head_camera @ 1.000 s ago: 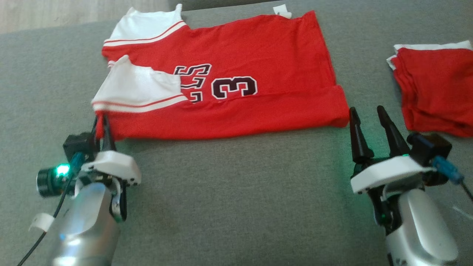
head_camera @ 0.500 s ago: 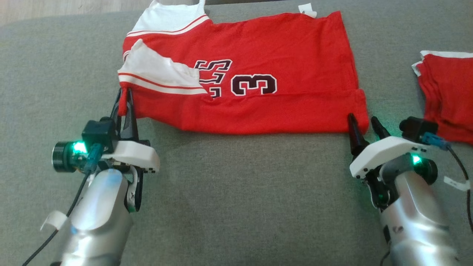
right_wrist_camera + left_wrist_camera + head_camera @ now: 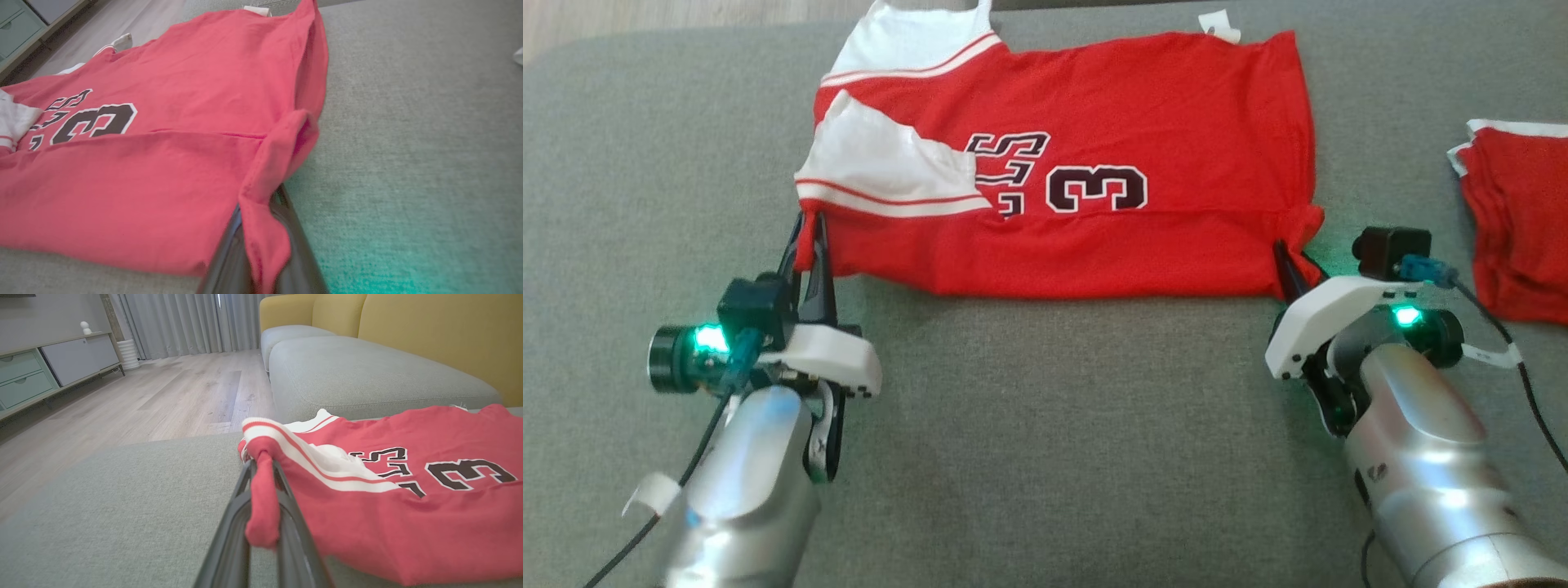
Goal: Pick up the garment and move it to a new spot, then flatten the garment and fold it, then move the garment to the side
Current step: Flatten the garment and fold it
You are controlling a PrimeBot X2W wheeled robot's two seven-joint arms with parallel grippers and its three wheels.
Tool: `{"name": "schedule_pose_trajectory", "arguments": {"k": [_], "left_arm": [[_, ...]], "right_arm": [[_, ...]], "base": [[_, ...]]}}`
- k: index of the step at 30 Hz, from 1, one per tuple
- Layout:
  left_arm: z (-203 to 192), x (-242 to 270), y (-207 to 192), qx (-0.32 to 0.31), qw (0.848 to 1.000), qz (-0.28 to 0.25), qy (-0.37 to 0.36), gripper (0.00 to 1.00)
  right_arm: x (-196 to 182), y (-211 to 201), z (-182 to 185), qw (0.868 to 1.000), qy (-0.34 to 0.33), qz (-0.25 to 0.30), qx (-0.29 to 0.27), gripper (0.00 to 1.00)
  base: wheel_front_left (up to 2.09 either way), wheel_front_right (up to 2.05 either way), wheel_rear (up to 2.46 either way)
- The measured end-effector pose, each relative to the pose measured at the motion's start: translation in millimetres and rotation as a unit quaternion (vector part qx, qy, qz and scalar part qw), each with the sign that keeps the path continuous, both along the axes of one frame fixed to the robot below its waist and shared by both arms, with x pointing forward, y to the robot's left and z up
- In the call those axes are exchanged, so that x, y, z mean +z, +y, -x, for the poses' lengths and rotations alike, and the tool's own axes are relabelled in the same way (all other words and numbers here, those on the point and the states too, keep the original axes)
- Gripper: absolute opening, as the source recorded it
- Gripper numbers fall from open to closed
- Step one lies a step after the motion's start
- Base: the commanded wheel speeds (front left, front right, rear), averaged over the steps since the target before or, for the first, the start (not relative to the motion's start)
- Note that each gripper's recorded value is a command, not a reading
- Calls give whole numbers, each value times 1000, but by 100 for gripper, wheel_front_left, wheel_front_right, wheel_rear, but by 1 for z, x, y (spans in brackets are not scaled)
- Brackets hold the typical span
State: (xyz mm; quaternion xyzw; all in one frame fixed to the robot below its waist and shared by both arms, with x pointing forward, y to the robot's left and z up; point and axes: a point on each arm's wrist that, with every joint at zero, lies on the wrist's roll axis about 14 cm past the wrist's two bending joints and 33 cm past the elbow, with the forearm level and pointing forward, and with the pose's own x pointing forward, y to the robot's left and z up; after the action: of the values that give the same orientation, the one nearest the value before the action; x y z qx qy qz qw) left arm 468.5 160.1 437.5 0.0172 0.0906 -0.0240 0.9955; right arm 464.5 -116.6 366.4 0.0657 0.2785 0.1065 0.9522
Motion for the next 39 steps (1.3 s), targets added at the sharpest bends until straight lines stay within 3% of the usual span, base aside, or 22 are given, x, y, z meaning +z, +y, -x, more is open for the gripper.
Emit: {"name": "schedule_pose_trajectory", "arguments": {"k": [10, 39], "left_arm": [[31, -13, 4, 9, 1000, 8, 29, 0], [150, -25, -2, 14, 995, 48, 89, 0]], "right_arm": [[9, -19, 18, 999, -11, 7, -30, 0], [19, -41, 137, 997, 36, -23, -63, 0]], "base": [[0, 0, 0], [0, 0, 0]]}}
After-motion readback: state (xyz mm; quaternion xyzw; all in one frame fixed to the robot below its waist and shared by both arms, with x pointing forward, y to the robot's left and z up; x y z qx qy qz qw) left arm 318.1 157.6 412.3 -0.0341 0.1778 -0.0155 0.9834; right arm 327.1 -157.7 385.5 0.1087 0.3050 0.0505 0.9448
